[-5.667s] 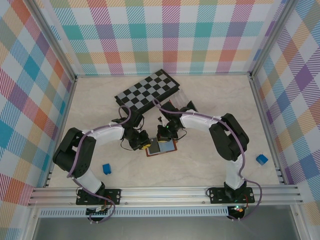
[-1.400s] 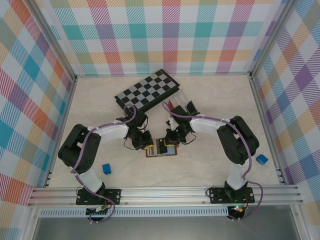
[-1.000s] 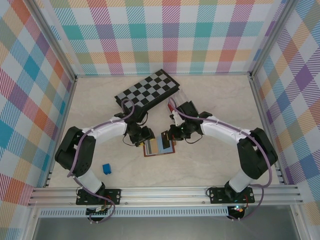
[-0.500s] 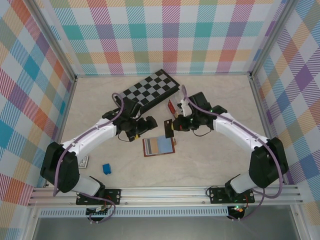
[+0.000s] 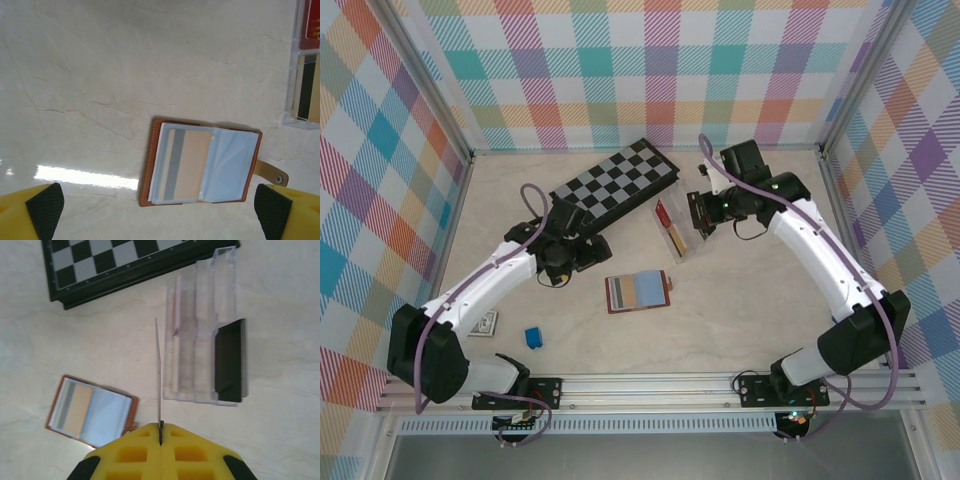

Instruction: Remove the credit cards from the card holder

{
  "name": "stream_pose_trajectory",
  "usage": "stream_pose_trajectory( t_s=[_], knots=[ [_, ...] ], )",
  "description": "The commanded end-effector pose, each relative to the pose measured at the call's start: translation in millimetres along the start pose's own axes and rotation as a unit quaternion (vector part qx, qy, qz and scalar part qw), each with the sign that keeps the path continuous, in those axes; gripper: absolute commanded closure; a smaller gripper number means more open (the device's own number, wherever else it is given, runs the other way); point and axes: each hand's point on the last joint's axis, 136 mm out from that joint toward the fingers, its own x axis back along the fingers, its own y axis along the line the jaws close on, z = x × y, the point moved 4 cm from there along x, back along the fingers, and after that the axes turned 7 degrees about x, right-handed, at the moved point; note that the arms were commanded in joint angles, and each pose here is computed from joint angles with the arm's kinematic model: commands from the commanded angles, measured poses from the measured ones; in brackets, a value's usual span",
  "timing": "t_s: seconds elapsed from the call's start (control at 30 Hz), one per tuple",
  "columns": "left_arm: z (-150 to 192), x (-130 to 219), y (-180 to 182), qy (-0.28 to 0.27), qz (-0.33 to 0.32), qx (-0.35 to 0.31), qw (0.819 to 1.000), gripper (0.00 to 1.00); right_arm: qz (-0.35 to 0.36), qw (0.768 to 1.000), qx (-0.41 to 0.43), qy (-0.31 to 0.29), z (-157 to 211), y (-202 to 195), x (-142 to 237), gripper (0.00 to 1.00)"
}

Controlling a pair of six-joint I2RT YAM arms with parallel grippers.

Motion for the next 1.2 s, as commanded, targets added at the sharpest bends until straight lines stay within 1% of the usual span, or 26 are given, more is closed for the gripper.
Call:
stream_pose_trajectory(
  t_s=[0.0,0.07,0.17,0.3,0.57,0.8,1.17],
  knots=[
    [-0.3,6.7,21.1,-0.014,-0.034,-0.008,0.999,0.00,0.036,0.996,0.051,0.070,9.6,-15.4,-10.8,1.00],
    [-0.4,7.8,24.0,-0.017,-0.033,-0.008,0.999,0.00,0.041,0.993,0.072,0.088,7.2,-20.8,-17.4,1.00],
    [-0.3,7.9,26.4,-0.019,-0.032,-0.011,0.999,0.00,0.061,0.989,0.078,0.114,5.5,-33.8,-28.5,1.00],
    [0.1,5.5,28.3,-0.020,-0.030,-0.017,0.999,0.00,0.054,0.986,0.076,0.142,4.9,-43.1,-42.7,1.00],
    [1.0,-0.5,28.9,-0.012,-0.034,-0.019,0.999,0.00,0.052,0.983,0.059,0.166,3.8,-58.6,-60.2,1.00],
    [2.4,-5.6,26.3,0.003,-0.033,-0.020,0.999,0.00,0.025,0.985,0.042,0.165,0.5,-56.5,-72.5,1.00],
    [8.4,-17.5,27.4,0.024,-0.030,-0.014,0.999,0.00,0.031,0.981,0.014,0.191,4.0,-68.0,-88.0,1.00]
  ],
)
